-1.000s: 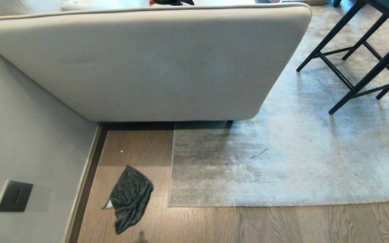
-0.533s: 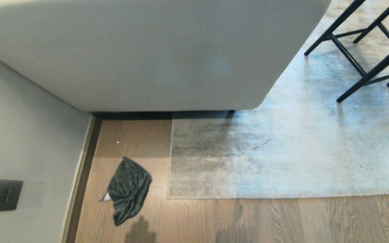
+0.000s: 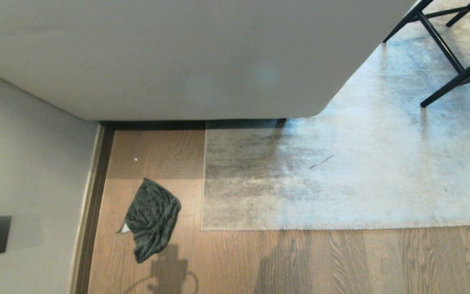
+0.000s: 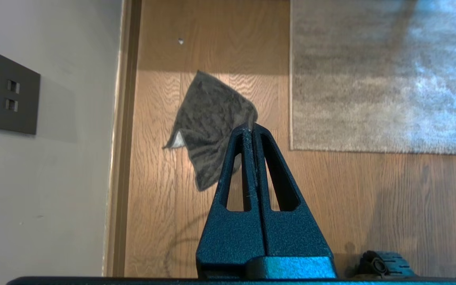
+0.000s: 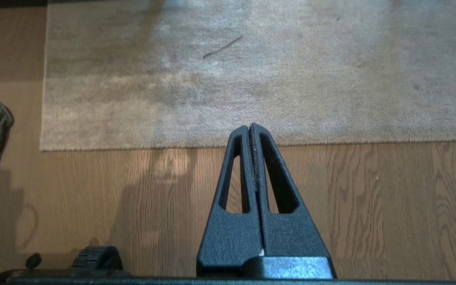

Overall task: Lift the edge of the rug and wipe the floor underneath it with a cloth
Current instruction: Pick up the rag

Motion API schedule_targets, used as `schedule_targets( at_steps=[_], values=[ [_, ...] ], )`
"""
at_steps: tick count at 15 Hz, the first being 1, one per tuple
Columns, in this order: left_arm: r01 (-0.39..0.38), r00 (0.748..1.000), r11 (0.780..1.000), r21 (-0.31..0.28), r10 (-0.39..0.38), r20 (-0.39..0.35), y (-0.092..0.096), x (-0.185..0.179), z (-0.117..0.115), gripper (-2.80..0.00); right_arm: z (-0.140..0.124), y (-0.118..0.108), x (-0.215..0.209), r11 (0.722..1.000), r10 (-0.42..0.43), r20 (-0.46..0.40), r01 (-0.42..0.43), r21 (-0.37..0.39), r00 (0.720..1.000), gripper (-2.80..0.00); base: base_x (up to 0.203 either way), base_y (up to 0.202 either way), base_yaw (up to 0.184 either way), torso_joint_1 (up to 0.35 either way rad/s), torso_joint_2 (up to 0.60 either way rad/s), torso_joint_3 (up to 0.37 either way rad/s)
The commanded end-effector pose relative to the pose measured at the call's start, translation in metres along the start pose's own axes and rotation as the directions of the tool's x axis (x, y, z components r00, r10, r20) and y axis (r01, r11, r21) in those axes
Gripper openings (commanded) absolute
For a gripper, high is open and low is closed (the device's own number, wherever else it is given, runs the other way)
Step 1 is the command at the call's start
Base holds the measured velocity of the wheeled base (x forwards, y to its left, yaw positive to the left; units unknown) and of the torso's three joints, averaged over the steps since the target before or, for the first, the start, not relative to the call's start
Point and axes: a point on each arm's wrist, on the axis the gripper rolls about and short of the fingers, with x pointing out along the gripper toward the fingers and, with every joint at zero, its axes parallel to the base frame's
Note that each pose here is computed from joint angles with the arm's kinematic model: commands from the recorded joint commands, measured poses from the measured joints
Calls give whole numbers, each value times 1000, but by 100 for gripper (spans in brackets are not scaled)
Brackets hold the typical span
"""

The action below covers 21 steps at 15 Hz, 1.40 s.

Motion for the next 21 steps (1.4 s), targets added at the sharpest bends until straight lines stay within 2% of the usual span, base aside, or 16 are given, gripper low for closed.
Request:
schedule_targets(
  at_steps=[1,21],
  values=[
    [0,1000,1000,-1,0,0,0,0,0,-280,0,0,0,1000,0,0,0,0,1000,-280,0,0,0,-1,1,-203],
    [1,1000,1000,-2,-1,0,0,0,0,-280,0,0,0,1000,0,0,0,0,1000,-280,0,0,0,4,1,-196]
  ],
)
